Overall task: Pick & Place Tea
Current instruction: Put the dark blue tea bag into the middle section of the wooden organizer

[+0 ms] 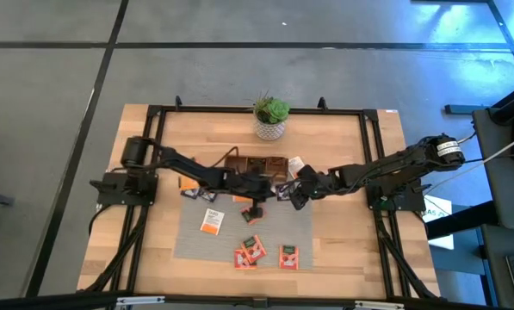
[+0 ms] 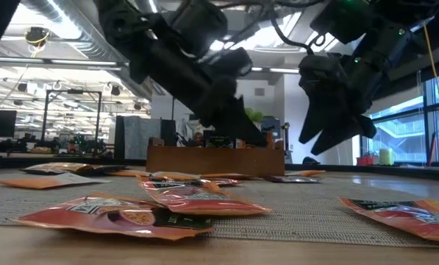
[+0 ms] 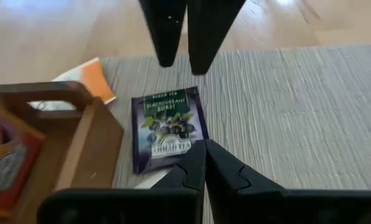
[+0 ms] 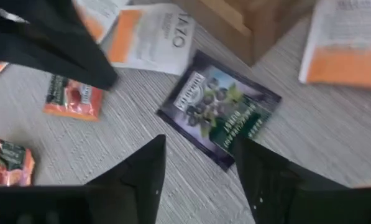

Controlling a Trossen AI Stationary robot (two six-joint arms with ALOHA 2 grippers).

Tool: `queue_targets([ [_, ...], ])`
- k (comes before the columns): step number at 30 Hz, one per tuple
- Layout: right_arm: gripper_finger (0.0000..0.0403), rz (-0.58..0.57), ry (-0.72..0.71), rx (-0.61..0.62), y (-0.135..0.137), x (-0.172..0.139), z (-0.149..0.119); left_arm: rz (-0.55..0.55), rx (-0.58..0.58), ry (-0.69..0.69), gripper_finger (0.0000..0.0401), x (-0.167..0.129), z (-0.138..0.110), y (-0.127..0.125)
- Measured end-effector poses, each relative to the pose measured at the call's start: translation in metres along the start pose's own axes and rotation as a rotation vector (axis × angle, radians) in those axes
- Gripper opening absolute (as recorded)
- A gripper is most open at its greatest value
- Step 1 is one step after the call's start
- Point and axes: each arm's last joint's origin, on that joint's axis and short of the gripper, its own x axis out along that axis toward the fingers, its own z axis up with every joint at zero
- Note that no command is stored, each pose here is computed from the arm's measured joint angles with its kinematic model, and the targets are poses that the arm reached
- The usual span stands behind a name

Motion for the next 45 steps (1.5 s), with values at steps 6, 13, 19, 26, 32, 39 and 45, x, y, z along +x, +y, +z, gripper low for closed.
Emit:
queue_targets([
  [6, 0.0201, 0.02, -0.004, 0.034, 0.002, 0.0, 0.001, 0.007, -0.058, 0.022, 0.0003, 0.017, -0.004, 0.001],
  [13, 0.0201, -0.004, 0.005, 0.119, 0.0, 0.006, -0.001, 0.029, -0.068, 0.046, 0.0003, 0.028, -0.011, 0.0],
  [19, 0.0201, -0.061, 0.018, 0.179, -0.004, 0.02, -0.006, 0.047, -0.065, 0.056, 0.0003, 0.033, -0.015, 0.001],
  [26, 0.0201, -0.1, 0.035, 0.223, -0.007, 0.031, -0.011, 0.061, -0.059, 0.056, 0.0003, 0.035, -0.017, 0.001],
  [32, 0.02, -0.102, 0.032, 0.22, -0.007, 0.033, -0.011, 0.103, -0.039, 0.069, 0.0002, 0.035, -0.019, 0.002],
  [39, 0.02, -0.097, 0.028, 0.247, -0.007, 0.033, -0.011, 0.081, -0.037, 0.068, 0.0003, 0.035, -0.019, 0.0],
  [45, 0.02, -0.071, 0.02, 0.257, -0.004, 0.034, -0.01, 0.074, -0.032, 0.071, 0.0002, 0.035, -0.019, -0.003],
])
